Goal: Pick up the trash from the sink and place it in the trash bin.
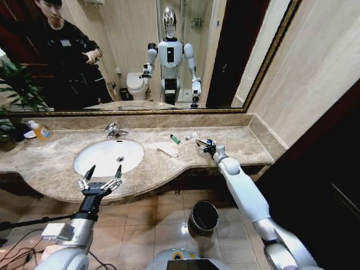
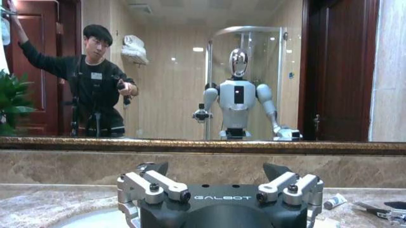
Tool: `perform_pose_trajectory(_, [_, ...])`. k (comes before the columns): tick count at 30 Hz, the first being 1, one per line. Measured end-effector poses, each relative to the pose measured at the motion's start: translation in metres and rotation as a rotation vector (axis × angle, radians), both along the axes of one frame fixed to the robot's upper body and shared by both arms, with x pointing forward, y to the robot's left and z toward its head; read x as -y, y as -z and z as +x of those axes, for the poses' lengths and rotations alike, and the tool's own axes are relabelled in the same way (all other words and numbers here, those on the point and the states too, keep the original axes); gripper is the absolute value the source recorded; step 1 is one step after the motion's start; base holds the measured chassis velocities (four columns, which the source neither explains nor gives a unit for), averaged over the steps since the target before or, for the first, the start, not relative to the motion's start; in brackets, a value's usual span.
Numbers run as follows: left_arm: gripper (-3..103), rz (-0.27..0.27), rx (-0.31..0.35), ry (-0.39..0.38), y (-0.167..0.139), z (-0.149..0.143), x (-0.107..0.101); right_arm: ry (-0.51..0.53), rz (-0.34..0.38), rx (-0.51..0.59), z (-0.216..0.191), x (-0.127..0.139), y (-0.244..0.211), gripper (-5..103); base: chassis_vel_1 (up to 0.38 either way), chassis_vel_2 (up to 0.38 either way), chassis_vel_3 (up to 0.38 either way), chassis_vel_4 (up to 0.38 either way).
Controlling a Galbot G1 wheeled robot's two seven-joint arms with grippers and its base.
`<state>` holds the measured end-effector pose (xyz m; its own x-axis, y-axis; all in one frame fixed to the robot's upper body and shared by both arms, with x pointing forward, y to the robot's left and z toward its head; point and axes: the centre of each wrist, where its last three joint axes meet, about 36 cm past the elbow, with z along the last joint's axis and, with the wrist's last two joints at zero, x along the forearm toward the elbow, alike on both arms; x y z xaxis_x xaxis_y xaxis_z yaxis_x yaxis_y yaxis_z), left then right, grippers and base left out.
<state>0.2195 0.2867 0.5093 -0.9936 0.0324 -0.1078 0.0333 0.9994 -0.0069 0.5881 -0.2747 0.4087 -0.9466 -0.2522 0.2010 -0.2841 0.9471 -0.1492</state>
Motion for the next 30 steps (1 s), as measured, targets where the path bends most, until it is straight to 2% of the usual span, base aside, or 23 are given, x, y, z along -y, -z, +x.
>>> perform_pose_trajectory(2, [100, 0.000, 0.000, 0.000, 0.000, 0.000, 0.000, 0.005, 0.016, -0.010, 0.003, -0.001, 0.002, 57, 0.000, 0.000, 0.000, 0.000])
perform_pose_trajectory(4, [100, 0.000, 0.000, 0.000, 0.000, 0.000, 0.000, 0.007, 0.019, -0.015, 0.004, -0.001, 0.003, 57, 0.000, 0.000, 0.000, 0.000])
perform_pose_trajectory(5, [100, 0.000, 0.000, 0.000, 0.000, 0.000, 0.000, 0.010, 0.020, -0.018, 0.006, -0.002, 0.006, 46, 0.000, 0.000, 0.000, 0.000])
perform_pose_trajectory(6, [100, 0.000, 0.000, 0.000, 0.000, 0.000, 0.000, 0.010, 0.020, -0.018, 0.006, -0.002, 0.006, 46, 0.000, 0.000, 0.000, 0.000])
perform_pose_trajectory(8, [100, 0.000, 0.000, 0.000, 0.000, 0.000, 0.000, 0.013, 0.019, -0.018, 0.010, -0.003, 0.009, 36, 0.000, 0.000, 0.000, 0.000])
perform_pose_trajectory(11, [100, 0.000, 0.000, 0.000, 0.000, 0.000, 0.000, 0.015, 0.022, -0.016, 0.011, -0.004, 0.009, 30, 0.000, 0.000, 0.000, 0.000])
perform_pose_trajectory(12, [100, 0.000, 0.000, 0.000, 0.000, 0.000, 0.000, 0.016, 0.025, -0.012, 0.013, -0.006, 0.010, 19, 0.000, 0.000, 0.000, 0.000])
perform_pose_trajectory(15, [100, 0.000, 0.000, 0.000, 0.000, 0.000, 0.000, 0.016, 0.025, -0.011, 0.013, -0.007, 0.010, 14, 0.000, 0.000, 0.000, 0.000])
perform_pose_trajectory(17, [100, 0.000, 0.000, 0.000, 0.000, 0.000, 0.000, 0.019, 0.026, -0.008, 0.014, -0.009, 0.011, 4, 0.000, 0.000, 0.000, 0.000])
perform_pose_trajectory(20, [100, 0.000, 0.000, 0.000, 0.000, 0.000, 0.000, 0.021, 0.027, -0.006, 0.014, -0.011, 0.011, 0, 0.000, 0.000, 0.000, 0.000])
perform_pose_trajectory(30, [100, 0.000, 0.000, 0.000, 0.000, 0.000, 0.000, 0.030, 0.028, 0.015, 0.010, -0.009, 0.005, 0, 0.000, 0.000, 0.000, 0.000])
